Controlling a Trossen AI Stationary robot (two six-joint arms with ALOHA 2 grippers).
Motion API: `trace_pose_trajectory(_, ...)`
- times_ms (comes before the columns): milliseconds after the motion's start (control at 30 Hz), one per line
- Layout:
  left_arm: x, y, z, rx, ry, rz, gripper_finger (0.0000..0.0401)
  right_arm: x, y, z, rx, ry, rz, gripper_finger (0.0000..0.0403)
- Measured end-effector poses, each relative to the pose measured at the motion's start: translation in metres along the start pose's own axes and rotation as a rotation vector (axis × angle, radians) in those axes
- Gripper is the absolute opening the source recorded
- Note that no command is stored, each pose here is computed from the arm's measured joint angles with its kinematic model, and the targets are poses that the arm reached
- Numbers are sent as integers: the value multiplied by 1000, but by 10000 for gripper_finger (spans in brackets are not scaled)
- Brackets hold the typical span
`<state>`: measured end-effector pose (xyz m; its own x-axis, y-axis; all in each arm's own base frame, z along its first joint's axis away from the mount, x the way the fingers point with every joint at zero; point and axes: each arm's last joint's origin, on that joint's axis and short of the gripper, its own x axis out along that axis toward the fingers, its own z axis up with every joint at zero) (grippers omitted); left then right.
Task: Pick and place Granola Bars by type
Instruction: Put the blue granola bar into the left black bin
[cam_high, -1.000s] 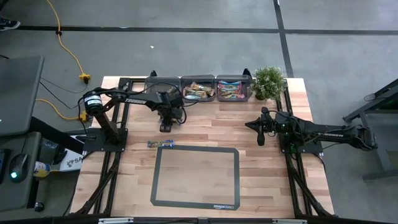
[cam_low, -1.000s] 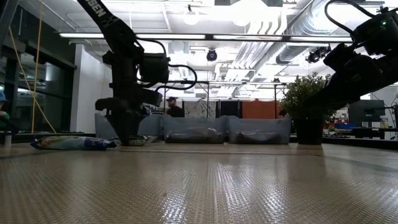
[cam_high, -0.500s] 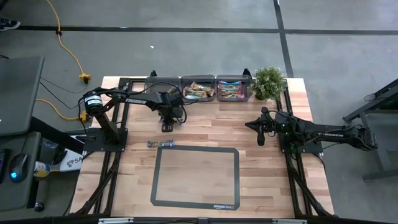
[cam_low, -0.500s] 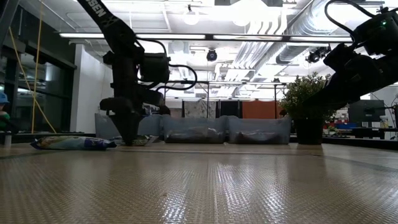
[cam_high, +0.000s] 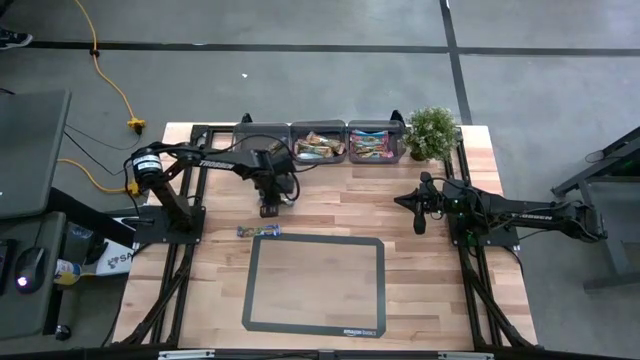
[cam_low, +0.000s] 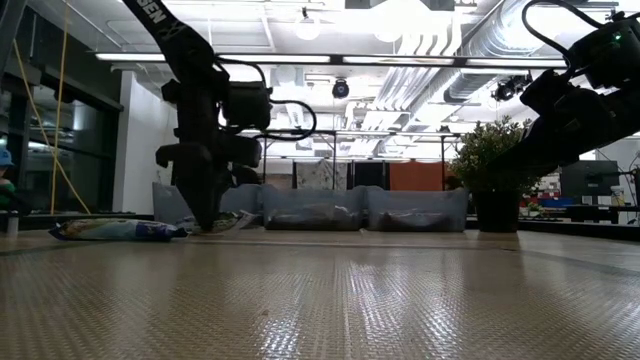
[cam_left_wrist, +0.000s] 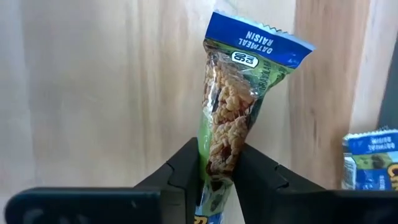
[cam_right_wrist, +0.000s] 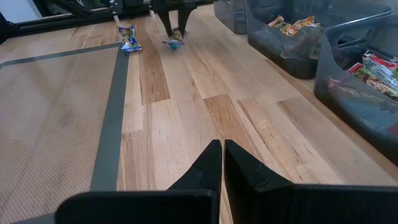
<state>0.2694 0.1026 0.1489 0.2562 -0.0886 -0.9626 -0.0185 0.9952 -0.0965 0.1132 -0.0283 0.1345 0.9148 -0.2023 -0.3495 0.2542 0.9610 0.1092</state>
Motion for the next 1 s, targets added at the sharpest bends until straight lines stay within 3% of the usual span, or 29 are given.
trace_pose_trajectory(300,-4,-6,5,-4,-54,-60,69,0,0,0,0,0,0,0)
trace_pose_trajectory(467,-22,-10,10,-7,-141,-93,68,0,0,0,0,0,0,0)
trace_pose_trajectory(700,-80,-17,20,2,-365,-39,68,0,0,0,0,0,0,0)
trace_pose_trajectory(1000,-163,-37,4,-39,-730,57,68,0,0,0,0,1,0,0)
